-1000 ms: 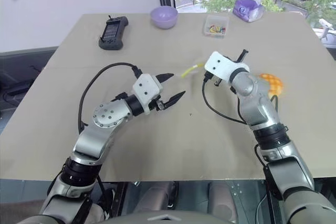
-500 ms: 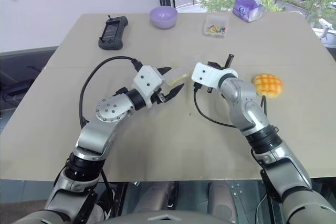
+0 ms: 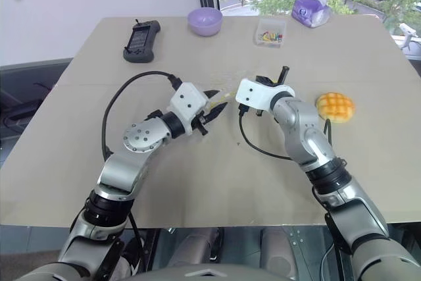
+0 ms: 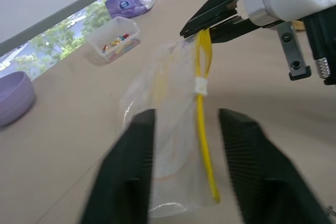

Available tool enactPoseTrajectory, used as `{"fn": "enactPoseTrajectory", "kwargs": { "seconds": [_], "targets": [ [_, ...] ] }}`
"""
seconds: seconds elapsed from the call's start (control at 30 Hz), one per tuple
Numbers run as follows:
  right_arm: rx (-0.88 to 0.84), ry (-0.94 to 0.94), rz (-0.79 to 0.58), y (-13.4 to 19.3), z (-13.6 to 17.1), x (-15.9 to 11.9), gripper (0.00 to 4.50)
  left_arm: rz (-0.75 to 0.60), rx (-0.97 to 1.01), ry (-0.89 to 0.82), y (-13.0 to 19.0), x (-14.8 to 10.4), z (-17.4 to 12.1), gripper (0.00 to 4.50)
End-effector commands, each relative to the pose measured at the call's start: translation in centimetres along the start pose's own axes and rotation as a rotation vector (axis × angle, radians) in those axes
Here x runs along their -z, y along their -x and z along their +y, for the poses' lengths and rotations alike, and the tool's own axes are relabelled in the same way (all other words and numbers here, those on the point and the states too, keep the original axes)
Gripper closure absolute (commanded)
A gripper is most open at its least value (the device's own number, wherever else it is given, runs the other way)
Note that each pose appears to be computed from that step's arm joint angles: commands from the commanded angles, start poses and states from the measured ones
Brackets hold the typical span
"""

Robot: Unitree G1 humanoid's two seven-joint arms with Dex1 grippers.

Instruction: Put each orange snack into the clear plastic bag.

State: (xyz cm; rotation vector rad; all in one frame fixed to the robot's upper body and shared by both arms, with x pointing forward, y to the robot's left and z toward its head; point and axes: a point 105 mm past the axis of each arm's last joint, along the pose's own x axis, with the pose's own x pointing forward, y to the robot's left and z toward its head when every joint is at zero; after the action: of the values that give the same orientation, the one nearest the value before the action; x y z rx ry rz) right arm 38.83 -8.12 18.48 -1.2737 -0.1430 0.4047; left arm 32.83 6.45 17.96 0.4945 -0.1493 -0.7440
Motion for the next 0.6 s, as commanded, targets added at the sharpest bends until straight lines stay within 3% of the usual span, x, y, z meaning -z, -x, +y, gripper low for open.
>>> {"fn": "enactPoseTrajectory", "kwargs": {
  "seconds": [0.03,0.47,0.5,0.6],
  "targets": [
    [0.037,0.01,-0.036,0.5,-0.9,-1.1,4.5,-0.047,-0.004,-0.019,-0.2,-1.5,0.0,4.49],
    [-0.013,-0.032,-0.047,0.8,-0.4,-1.1,4.5,-0.021,-0.017,-0.049,0.1,-0.6,0.1,4.49],
    [-0.017,-0.036,-0.055,0.9,-0.5,-1.3,3.88,-0.02,-0.018,-0.054,0.1,-0.5,0.1,4.5],
    [-0.006,-0.02,-0.066,1.1,-0.9,-1.4,2.71,-0.029,-0.026,-0.079,0.3,-0.3,0.3,4.5]
  ]
}}
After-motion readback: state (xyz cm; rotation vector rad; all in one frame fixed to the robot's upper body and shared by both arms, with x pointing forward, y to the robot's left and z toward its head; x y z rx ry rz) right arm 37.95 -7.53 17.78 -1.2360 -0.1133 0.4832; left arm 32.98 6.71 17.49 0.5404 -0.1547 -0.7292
